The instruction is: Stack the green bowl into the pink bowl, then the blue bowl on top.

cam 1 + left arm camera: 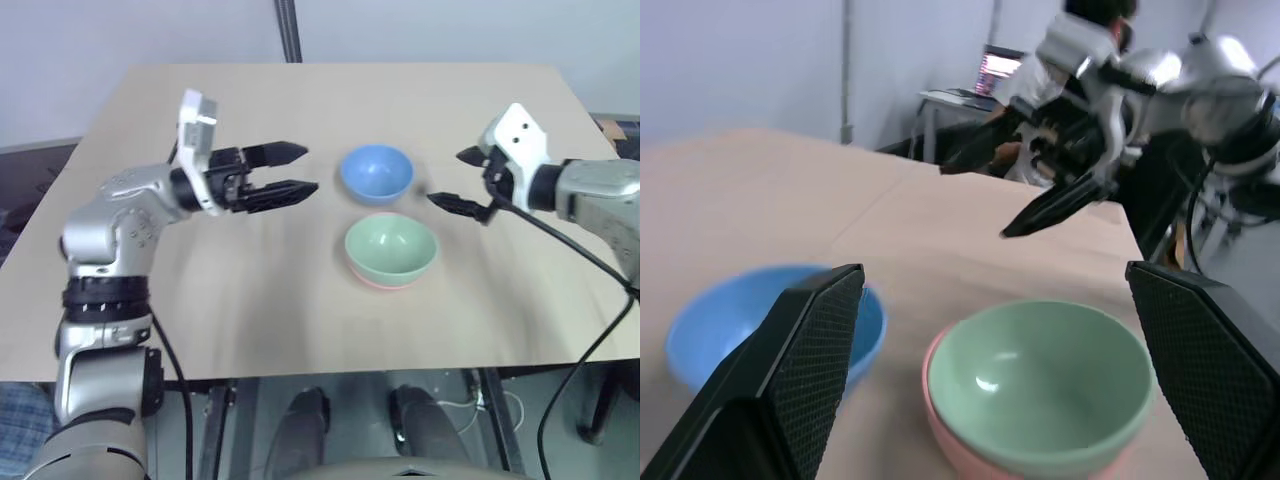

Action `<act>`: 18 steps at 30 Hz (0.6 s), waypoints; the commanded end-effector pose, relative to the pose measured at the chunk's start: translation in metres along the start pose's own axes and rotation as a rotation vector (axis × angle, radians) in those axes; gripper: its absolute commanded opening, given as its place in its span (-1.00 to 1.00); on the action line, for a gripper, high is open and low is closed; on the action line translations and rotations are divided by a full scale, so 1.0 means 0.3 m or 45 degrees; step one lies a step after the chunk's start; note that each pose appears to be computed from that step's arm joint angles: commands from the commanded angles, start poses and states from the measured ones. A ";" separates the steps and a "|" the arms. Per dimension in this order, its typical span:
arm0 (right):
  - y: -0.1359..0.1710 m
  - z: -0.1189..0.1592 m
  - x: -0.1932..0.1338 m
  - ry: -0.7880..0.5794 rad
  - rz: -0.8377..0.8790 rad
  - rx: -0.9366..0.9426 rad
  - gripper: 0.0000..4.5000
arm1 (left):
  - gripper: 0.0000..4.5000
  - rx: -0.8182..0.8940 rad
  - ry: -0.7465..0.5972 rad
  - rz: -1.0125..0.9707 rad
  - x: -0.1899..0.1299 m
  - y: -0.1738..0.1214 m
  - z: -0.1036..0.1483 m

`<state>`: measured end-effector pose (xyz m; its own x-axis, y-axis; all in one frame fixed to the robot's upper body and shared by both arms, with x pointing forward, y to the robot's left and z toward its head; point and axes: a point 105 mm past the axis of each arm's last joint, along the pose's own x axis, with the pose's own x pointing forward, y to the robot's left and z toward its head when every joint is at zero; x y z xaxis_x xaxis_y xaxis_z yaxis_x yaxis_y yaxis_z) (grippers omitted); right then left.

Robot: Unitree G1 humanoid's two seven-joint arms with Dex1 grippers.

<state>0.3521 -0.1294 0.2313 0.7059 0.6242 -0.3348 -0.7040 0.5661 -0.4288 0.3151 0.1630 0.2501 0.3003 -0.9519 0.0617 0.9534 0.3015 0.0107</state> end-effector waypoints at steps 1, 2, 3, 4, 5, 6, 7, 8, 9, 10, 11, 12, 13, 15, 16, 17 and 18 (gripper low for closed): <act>-0.037 0.070 0.042 -0.053 -0.052 -0.179 1.00 | 0.97 0.004 0.008 0.057 -0.079 -0.045 0.014; -0.041 0.076 0.055 -0.056 -0.054 -0.201 1.00 | 0.97 -0.003 0.017 0.066 -0.090 -0.054 0.007; -0.042 0.080 0.067 -0.060 -0.050 -0.218 1.00 | 0.97 -0.011 0.027 0.073 -0.100 -0.063 0.000; -0.038 0.088 0.088 -0.061 -0.041 -0.260 1.00 | 0.97 -0.020 0.041 0.085 -0.116 -0.074 -0.009; -0.030 0.094 0.114 -0.056 -0.029 -0.321 1.00 | 0.97 -0.025 0.052 0.105 -0.133 -0.081 -0.016; -0.017 0.099 0.140 -0.050 -0.009 -0.394 1.00 | 0.97 -0.030 0.058 0.125 -0.147 -0.086 -0.021; -0.006 0.100 0.162 -0.044 0.008 -0.450 1.00 | 0.97 -0.033 0.061 0.139 -0.156 -0.090 -0.024; 0.003 0.100 0.180 -0.041 0.020 -0.478 1.00 | 0.97 -0.034 0.061 0.149 -0.161 -0.092 -0.026; 0.013 0.102 0.199 -0.046 0.035 -0.478 1.00 | 0.97 -0.036 0.058 0.156 -0.163 -0.095 -0.025; 0.019 0.103 0.211 -0.050 0.044 -0.473 1.00 | 0.97 -0.036 0.056 0.159 -0.164 -0.097 -0.024; 0.026 0.113 0.230 -0.066 0.046 -0.450 1.00 | 0.97 -0.034 0.047 0.165 -0.165 -0.098 -0.021; 0.031 0.121 0.245 -0.076 0.045 -0.456 1.00 | 0.97 -0.033 0.040 0.170 -0.165 -0.100 -0.018; 0.044 0.126 0.258 -0.085 0.063 -0.493 1.00 | 0.97 -0.031 0.036 0.172 -0.165 -0.102 -0.016; 0.064 0.128 0.271 -0.095 0.100 -0.526 1.00 | 0.97 -0.028 0.034 0.178 -0.167 -0.104 -0.014; 0.068 0.129 0.275 -0.099 0.109 -0.529 1.00 | 0.97 -0.024 0.035 0.184 -0.168 -0.103 -0.013; 0.068 0.131 0.281 -0.100 0.109 -0.529 1.00 | 0.97 -0.022 0.036 0.188 -0.169 -0.103 -0.013; 0.066 0.132 0.286 -0.100 0.106 -0.529 1.00 | 0.97 -0.021 0.036 0.191 -0.170 -0.102 -0.012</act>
<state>0.3953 -0.0473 0.2094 0.6223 0.6907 -0.3683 -0.6927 0.2668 -0.6701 0.2764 0.2027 0.2303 0.4456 -0.8950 0.0190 0.8935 0.4434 -0.0708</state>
